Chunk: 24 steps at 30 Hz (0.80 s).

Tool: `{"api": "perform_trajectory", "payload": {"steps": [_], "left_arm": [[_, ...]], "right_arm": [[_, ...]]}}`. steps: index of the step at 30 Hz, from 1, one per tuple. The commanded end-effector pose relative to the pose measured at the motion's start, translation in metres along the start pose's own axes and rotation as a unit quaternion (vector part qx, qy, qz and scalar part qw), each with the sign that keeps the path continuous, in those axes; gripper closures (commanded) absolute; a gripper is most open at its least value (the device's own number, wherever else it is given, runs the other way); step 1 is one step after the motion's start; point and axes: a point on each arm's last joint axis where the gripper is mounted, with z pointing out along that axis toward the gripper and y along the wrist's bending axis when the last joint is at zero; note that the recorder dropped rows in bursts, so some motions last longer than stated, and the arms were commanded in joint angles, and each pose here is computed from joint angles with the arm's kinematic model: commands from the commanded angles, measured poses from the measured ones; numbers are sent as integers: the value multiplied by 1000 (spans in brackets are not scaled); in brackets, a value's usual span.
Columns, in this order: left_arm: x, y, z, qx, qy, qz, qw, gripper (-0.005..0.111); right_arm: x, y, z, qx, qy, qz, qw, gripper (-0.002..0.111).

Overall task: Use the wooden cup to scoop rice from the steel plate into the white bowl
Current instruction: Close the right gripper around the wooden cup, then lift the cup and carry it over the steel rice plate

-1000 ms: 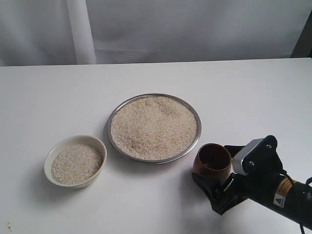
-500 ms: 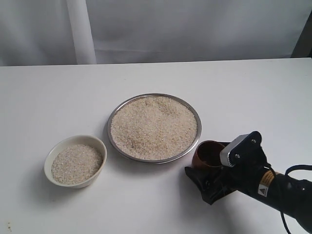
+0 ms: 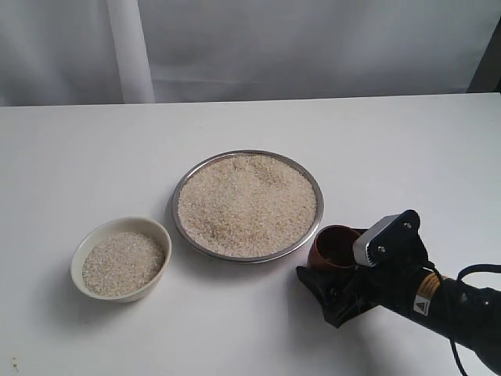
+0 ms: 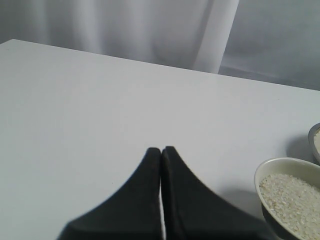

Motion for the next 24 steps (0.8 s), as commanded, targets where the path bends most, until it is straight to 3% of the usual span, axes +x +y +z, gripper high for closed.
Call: {"api": "perform_trajectory", "payload": {"steps": [1, 10, 14, 18, 23, 24], "left_arm": [[-2, -1, 0, 5, -4, -3, 1000, 107], [-2, -1, 0, 5, -4, -3, 1000, 107], [-2, -1, 0, 5, -4, -3, 1000, 107], [-2, -1, 0, 5, -4, -3, 1000, 107], [-2, -1, 0, 5, -4, -3, 1000, 107], [-2, -1, 0, 5, -4, -3, 1000, 107]], "right_arm": [[0, 2, 1, -8, 1, 6, 1000, 21], [1, 2, 1, -9, 2, 7, 1000, 21], [1, 3, 1, -11, 2, 6, 1000, 29], [-1, 3, 0, -16, -1, 3, 1000, 47], [0, 6, 0, -31, 0, -4, 1000, 91], [-1, 6, 0, -33, -1, -5, 999, 96]]}}
